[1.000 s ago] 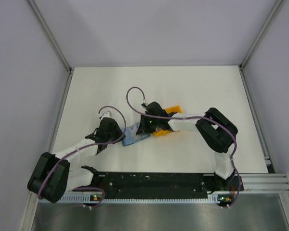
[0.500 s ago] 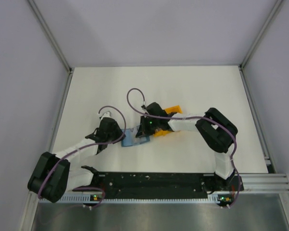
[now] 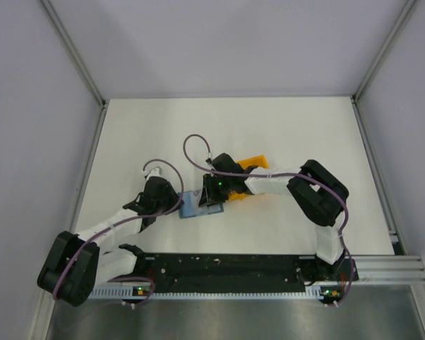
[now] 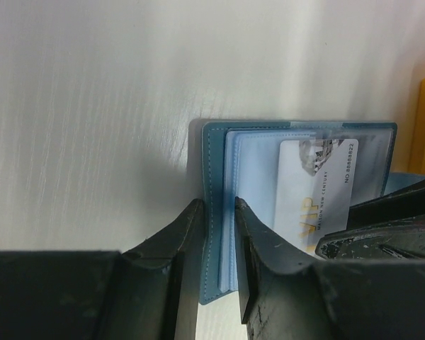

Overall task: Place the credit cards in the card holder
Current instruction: Insert the credit card into the card holder.

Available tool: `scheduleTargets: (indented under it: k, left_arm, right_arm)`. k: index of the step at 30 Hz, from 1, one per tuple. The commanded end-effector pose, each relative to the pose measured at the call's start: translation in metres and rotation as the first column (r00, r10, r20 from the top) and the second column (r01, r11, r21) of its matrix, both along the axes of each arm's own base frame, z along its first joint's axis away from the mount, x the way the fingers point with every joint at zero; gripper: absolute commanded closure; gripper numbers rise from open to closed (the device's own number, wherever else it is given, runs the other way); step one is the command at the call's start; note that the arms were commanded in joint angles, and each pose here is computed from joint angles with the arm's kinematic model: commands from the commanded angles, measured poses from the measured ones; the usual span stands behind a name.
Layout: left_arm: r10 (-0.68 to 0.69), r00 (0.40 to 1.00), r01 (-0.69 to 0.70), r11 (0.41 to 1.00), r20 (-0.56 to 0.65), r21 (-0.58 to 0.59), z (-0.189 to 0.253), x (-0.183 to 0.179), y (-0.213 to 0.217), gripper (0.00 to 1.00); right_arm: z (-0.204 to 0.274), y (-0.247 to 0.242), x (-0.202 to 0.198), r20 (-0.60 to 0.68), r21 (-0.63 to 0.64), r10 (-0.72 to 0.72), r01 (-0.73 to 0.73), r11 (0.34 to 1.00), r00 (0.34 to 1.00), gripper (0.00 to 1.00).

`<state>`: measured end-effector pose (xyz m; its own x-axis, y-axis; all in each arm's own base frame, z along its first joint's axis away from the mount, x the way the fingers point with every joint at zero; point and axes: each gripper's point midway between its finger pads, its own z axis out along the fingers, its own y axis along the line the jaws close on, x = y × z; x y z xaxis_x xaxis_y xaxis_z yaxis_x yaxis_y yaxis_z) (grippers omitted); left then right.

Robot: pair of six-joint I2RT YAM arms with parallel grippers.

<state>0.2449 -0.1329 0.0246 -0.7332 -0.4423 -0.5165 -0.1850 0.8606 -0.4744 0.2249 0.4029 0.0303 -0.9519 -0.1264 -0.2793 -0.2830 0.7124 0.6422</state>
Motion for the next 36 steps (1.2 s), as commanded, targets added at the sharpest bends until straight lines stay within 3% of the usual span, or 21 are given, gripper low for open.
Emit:
scheduleTargets:
  k: [1, 8, 22, 30, 36]
  left_arm:
    - [0.010, 1.000, -0.010, 1.000, -0.010, -0.002, -0.003, -0.006, 0.003, 0.72]
    - [-0.007, 1.000, 0.007, 1.000, 0.002, -0.026, 0.001, -0.005, -0.002, 0.84]
    - [-0.047, 0.998, 0.051, 0.992, 0.038, -0.116, 0.011, -0.005, -0.017, 0.85]
    - [-0.054, 0.997, 0.061, 0.989, 0.054, -0.135, 0.014, -0.007, -0.019, 0.86]
    - [-0.046, 0.997, 0.054, 0.989, 0.062, -0.135, 0.016, -0.008, -0.017, 0.87]
  right_arm:
    - [0.011, -0.006, 0.008, 0.073, -0.063, 0.003, 0.002, 0.998, 0.997, 0.68]
    - [0.022, 0.005, 0.007, 0.114, -0.051, 0.047, -0.042, 0.998, 0.992, 0.66]
    - [0.018, 0.036, -0.018, 0.065, -0.020, 0.126, -0.125, 0.992, 0.990, 0.66]
    - [0.031, 0.058, -0.022, 0.093, 0.085, 0.197, -0.205, 0.975, 0.976, 0.65]
    - [0.027, 0.059, -0.015, 0.096, 0.058, 0.189, -0.195, 0.979, 0.977, 0.64]
